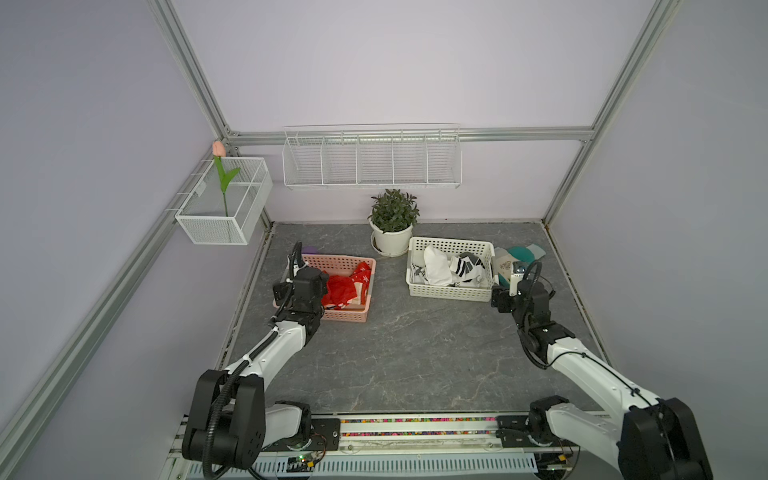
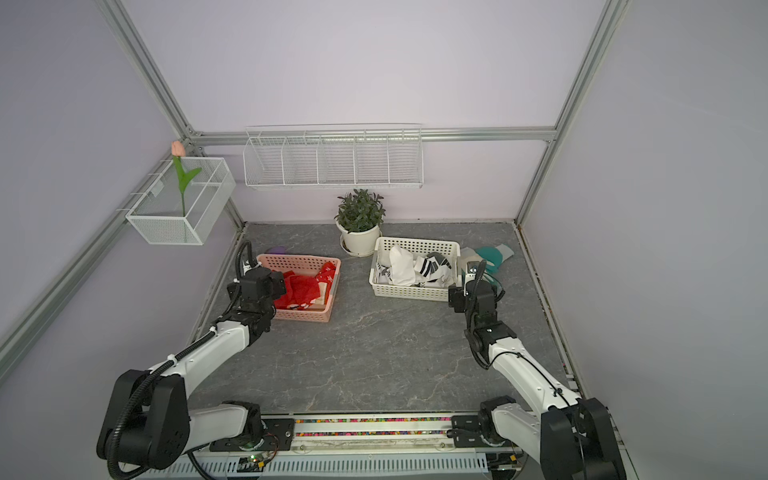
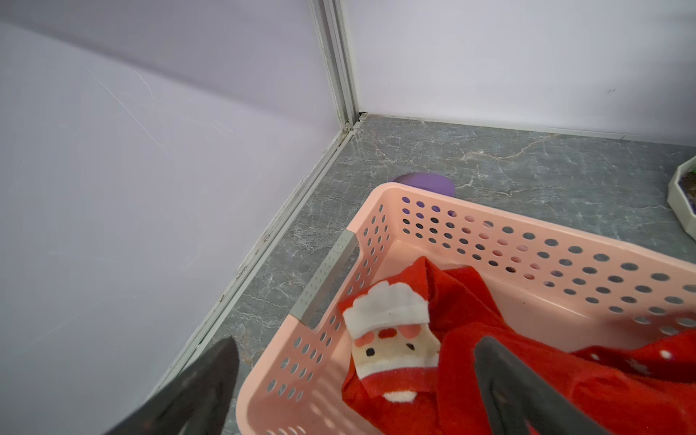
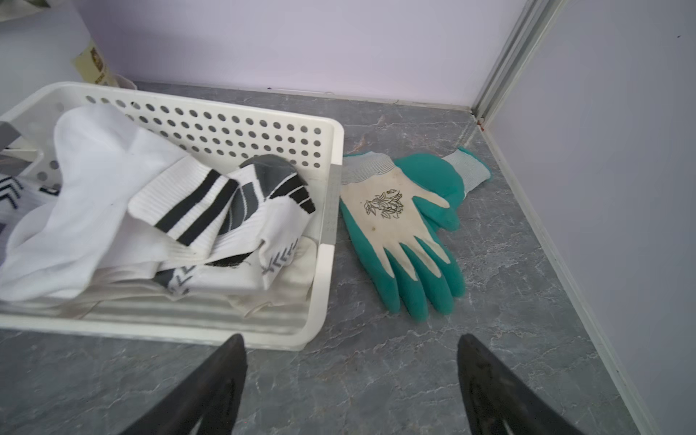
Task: Sort the socks into the basket by color
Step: Reset both arms
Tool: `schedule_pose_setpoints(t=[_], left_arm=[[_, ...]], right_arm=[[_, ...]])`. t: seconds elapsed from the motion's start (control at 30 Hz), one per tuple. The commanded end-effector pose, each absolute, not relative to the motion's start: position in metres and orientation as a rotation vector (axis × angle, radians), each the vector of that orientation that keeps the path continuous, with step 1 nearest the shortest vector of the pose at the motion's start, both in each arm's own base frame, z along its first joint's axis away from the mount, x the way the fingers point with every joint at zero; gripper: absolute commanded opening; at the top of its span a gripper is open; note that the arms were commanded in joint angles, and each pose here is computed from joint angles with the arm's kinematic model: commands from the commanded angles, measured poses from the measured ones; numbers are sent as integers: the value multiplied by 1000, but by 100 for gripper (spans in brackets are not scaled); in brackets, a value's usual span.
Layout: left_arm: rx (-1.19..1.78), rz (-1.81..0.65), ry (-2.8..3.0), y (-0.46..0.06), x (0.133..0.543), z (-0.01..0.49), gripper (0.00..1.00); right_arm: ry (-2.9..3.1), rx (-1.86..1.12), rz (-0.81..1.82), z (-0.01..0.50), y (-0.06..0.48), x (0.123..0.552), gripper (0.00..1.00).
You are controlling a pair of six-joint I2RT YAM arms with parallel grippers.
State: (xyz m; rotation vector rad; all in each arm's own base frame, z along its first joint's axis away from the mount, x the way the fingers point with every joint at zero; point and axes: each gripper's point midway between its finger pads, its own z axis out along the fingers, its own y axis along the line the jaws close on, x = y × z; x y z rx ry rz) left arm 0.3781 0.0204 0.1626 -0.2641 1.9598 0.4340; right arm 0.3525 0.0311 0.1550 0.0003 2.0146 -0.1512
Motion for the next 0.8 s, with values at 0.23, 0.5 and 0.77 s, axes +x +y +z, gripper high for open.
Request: schedule_pose_setpoints(t=[0.23,0.5,0.77], left_arm=[[-293,385,1842,25,392,146,100],[-286,335,1823,27,396,132,100],[-277,278,1771,29,394,121,99]], right_arm=[[1880,13,-219,152,11,378,88],[1802,-49,-219,135,7,376,88],[1772,7,-191,111,-3,374,89]])
